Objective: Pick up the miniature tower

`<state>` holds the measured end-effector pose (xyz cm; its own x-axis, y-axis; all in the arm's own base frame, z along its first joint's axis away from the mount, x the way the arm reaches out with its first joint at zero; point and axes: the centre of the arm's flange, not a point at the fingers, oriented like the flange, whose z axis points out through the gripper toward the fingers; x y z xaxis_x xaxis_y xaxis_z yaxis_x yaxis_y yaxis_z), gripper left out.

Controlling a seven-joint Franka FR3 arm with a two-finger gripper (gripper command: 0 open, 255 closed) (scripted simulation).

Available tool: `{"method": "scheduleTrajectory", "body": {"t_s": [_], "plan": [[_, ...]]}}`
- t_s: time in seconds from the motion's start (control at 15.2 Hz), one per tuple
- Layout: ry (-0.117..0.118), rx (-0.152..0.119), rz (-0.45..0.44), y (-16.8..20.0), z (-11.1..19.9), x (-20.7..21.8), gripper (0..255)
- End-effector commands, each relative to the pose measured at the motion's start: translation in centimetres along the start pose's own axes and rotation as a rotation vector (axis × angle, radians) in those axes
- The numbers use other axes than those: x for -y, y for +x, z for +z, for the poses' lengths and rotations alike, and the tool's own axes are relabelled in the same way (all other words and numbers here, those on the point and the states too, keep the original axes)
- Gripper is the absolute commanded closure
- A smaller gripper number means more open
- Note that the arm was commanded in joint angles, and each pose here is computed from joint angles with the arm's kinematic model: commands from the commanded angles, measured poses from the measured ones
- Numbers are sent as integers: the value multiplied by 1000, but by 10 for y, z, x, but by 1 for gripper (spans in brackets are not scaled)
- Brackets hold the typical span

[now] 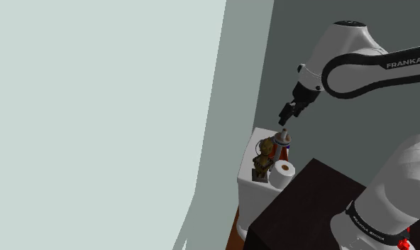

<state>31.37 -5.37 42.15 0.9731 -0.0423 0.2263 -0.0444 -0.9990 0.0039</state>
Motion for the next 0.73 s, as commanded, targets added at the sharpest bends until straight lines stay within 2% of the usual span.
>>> {"method": "scheduleTrajectory", "body": {"t_s": [0.0, 0.59, 0.66], "plan": [[0, -36, -15, -1, 23, -4, 0], [-1, -157, -76, 13, 137, -27, 0], [-1, -163, -79, 15, 143, -28, 0]]}}
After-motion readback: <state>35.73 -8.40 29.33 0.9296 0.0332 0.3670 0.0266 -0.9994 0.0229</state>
